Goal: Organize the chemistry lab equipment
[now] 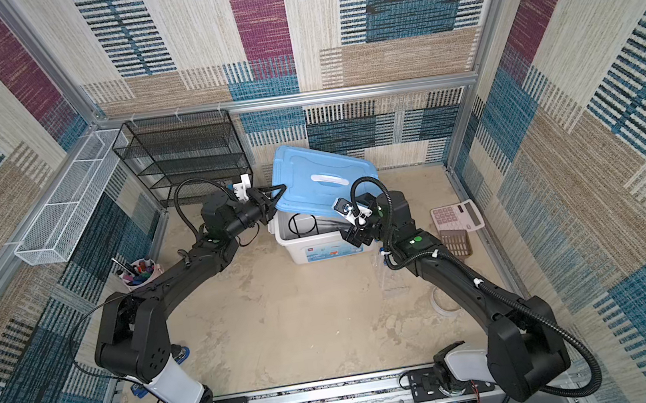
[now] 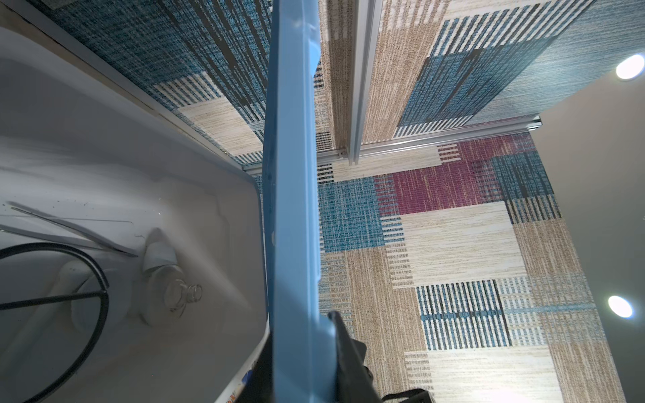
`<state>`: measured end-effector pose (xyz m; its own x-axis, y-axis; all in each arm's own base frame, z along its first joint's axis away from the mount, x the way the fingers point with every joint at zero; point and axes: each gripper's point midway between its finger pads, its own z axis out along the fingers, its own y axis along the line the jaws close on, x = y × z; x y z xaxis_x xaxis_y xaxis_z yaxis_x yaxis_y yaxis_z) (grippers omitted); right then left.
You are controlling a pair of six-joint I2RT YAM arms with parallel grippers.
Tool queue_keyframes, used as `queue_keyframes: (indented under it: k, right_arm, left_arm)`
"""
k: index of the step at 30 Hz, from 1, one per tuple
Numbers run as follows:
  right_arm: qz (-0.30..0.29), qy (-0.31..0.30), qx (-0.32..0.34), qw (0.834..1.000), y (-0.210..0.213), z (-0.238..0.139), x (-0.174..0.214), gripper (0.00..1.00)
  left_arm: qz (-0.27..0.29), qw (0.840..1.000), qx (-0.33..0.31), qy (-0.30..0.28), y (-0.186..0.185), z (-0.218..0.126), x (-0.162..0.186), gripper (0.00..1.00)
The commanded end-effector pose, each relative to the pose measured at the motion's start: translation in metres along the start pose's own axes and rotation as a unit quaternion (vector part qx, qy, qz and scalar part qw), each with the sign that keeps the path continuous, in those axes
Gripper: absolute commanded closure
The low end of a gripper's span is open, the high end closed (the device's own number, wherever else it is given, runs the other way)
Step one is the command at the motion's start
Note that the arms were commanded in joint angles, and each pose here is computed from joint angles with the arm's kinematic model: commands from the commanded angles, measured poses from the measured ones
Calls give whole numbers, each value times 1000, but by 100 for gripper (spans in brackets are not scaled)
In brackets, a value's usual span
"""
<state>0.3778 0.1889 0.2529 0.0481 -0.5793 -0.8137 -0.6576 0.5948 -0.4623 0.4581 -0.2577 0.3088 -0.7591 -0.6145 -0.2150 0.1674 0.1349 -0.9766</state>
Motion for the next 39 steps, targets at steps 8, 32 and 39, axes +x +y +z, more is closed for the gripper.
queue_keyframes:
  k: [8,32,39]
  right_arm:
    - [41,-71,-32,996,3,-21,-28,6]
    - [301,-126,22,945,-88,-44,-8,4]
    - [374,-112,24,920,-104,-40,16,7]
  left_arm:
    - [20,1000,16,-16,-9,-4,-3,97]
    - [11,1000,6,-16,3,-7,9,97]
    - [19,1000,-5,-20,5,-11,12,97]
